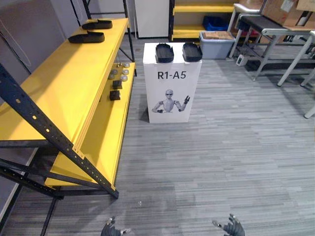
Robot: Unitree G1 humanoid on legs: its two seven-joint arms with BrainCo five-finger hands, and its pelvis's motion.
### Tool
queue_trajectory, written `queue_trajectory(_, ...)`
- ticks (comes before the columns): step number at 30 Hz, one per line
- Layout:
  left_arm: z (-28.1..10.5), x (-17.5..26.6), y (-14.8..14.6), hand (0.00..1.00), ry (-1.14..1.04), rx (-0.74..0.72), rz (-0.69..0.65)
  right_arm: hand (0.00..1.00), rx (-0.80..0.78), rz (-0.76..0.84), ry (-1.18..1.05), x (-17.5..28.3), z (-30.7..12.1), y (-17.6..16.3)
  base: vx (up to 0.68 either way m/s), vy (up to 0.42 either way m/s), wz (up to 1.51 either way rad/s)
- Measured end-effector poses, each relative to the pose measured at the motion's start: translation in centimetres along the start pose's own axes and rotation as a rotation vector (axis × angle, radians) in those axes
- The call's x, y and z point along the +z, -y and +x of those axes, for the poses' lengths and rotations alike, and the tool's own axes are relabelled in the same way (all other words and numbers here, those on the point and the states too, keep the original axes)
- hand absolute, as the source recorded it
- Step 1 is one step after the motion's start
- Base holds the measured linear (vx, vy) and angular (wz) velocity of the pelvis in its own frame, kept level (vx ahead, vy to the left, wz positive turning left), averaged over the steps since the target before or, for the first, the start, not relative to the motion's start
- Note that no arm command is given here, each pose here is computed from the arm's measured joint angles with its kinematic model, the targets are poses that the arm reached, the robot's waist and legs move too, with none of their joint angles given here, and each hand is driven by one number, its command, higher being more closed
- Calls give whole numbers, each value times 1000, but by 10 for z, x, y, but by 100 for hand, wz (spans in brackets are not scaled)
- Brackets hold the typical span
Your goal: Walk over and take plastic housings, then place them on the shelf
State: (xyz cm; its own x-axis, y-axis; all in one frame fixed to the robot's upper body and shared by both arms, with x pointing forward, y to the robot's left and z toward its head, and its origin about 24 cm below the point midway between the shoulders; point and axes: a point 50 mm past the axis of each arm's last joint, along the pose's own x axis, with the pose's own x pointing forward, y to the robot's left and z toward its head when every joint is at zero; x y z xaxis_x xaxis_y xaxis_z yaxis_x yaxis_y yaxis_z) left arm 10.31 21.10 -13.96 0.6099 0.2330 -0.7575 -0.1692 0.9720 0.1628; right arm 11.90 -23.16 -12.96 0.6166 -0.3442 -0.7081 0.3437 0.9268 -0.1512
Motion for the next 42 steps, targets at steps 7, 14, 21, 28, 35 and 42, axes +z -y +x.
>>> queue_trajectory(7,0,21,1,0,107,-6,3,0,45,-89,69,15,2,-1,47,6,-1)
queue_trajectory(14,-3,25,2,0,135,-6,-7,0,71,-100,85,19,2,-3,-28,-2,0)
queue_trajectory(21,-4,24,9,0,131,-13,-26,0,71,-103,82,18,2,-4,-92,-8,-5)
queue_trajectory(28,-5,22,8,0,124,-8,-27,0,53,-99,72,16,2,-3,-70,0,-8)
queue_trajectory(35,-4,32,7,0,164,10,-37,0,47,-94,92,29,10,-10,55,39,-19)
queue_trajectory(42,0,45,6,0,198,20,-28,0,67,-106,109,36,11,-21,178,81,7)
